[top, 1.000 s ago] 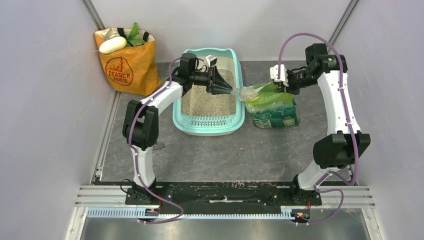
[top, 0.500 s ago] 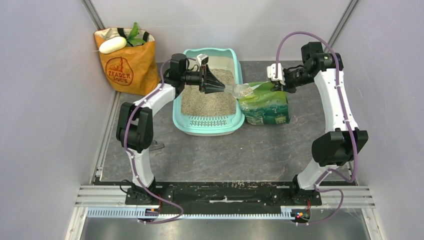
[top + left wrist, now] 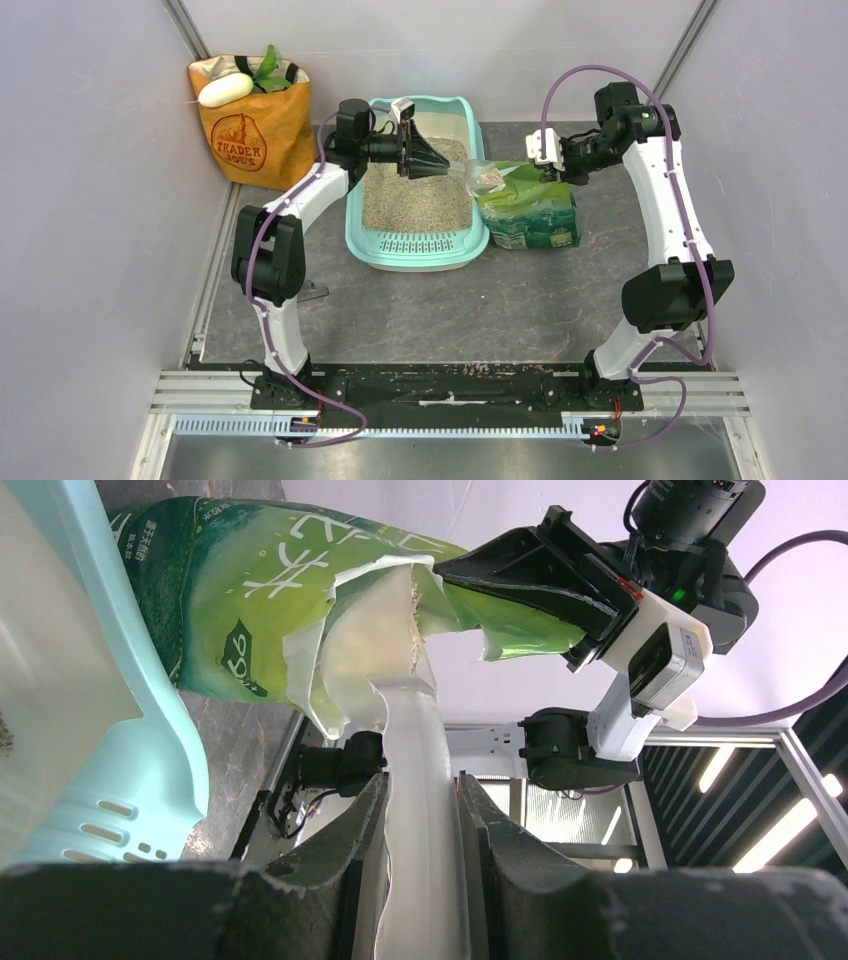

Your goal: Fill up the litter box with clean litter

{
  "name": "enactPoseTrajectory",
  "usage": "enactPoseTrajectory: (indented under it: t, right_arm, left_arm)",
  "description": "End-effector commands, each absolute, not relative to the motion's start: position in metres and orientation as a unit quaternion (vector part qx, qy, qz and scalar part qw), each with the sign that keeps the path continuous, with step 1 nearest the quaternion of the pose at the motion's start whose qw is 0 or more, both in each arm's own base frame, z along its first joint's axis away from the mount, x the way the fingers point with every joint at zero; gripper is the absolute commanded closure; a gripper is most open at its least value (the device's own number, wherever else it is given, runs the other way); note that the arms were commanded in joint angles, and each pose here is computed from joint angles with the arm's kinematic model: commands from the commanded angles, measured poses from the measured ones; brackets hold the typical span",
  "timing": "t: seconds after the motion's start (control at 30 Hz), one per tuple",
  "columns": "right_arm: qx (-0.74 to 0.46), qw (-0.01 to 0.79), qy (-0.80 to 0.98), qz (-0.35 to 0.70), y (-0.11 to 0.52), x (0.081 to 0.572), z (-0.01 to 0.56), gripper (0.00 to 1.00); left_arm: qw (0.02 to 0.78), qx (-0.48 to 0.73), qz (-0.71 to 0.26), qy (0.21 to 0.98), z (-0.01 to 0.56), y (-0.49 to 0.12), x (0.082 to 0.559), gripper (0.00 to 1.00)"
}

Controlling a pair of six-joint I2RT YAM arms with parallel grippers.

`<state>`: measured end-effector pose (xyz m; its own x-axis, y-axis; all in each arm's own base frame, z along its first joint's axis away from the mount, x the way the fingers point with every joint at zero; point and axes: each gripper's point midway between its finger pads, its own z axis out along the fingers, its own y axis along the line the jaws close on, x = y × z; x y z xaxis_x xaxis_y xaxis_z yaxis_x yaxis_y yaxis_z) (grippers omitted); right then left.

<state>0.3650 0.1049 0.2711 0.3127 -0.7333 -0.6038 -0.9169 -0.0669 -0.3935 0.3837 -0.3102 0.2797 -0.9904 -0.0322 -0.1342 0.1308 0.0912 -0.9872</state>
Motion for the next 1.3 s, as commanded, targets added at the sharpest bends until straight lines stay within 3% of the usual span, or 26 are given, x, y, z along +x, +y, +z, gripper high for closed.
enactPoseTrajectory:
  t: [0.0,0.8,1.0,1.27]
  right_arm:
    - [-0.725,0.416,0.543,0.08,0.11,0.38,0.305,1.0]
    - [-0.722,0.41,0.552,0.072,0.106,0.392,0.303,1.0]
    - [-0.723,0.41,0.551,0.07,0.106,0.395,0.303,1.0]
    - [-0.724,0.41,0.551,0.07,0.106,0.394,0.303,1.0]
  left_arm:
    - [0.088,0.07,-0.688,0.717,0.325,-0.301,0.368,0.98]
    - [0.177,-0.073,-0.647,0.738,0.303,-0.162,0.391,0.98]
    - [0.25,-0.051,-0.446,0.858,0.271,-0.137,0.389,0.98]
    - [0.305,0.031,-0.258,0.916,0.266,-0.133,0.388,0.98]
